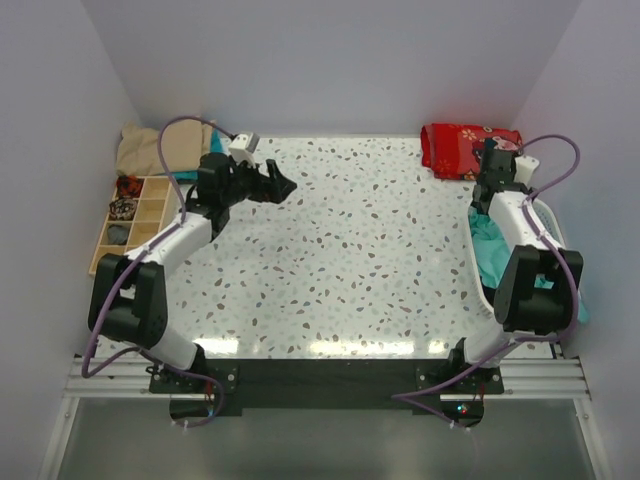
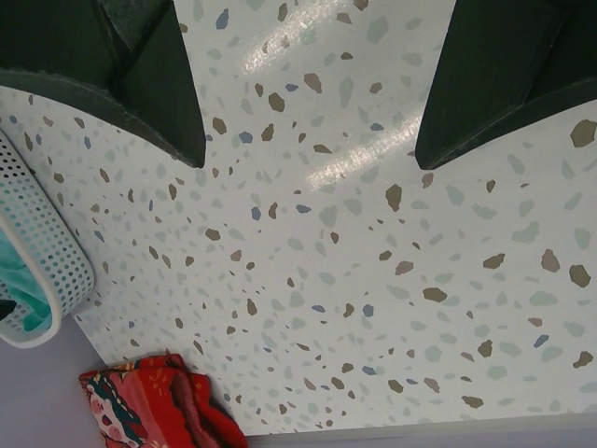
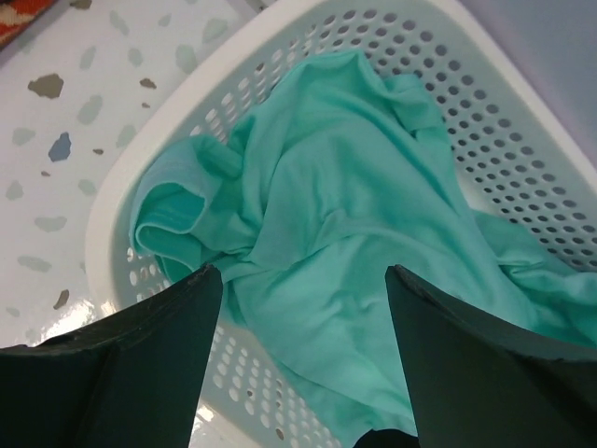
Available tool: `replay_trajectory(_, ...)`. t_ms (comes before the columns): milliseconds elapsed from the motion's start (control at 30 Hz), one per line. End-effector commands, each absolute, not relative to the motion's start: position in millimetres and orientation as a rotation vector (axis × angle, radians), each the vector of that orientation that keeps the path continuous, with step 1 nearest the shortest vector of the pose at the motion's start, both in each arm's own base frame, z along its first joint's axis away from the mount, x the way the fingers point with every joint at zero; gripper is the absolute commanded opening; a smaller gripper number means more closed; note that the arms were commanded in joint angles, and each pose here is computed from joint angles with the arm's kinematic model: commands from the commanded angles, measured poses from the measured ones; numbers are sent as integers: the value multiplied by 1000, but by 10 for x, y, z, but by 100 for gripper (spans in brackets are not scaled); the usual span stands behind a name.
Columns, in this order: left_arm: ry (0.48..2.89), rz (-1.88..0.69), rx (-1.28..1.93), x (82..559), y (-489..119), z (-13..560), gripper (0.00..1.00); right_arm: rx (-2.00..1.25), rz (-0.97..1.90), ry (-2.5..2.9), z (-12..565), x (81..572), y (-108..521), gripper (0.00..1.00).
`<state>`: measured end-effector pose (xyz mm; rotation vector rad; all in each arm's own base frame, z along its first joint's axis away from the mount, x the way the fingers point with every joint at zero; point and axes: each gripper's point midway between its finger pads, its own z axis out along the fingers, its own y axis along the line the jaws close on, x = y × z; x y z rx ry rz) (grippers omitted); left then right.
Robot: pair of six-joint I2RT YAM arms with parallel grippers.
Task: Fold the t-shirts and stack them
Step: Grab crumpled tshirt from bin with the right arm
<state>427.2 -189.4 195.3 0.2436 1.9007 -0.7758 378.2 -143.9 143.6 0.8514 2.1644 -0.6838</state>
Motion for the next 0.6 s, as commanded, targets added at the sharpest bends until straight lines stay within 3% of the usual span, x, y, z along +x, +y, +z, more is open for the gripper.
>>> replay_trajectory(0,1836,-796,287,4339,-1970,2139,100,860,-510,2152,1302,3981,-1302,75)
replay_trajectory(300,1845,-777,282,4364,-1949,2108,100,864,-472,2241,926,4089,-1271,71)
replay_trajectory(467,1857,-771,282,4389,-1948,2055,100,878,-486,2268,782,4113,-1330,61)
replay_trajectory(567,1865,-766,282,4408,-1946,2034,100,883,-494,2275,729,4135,-1384,48)
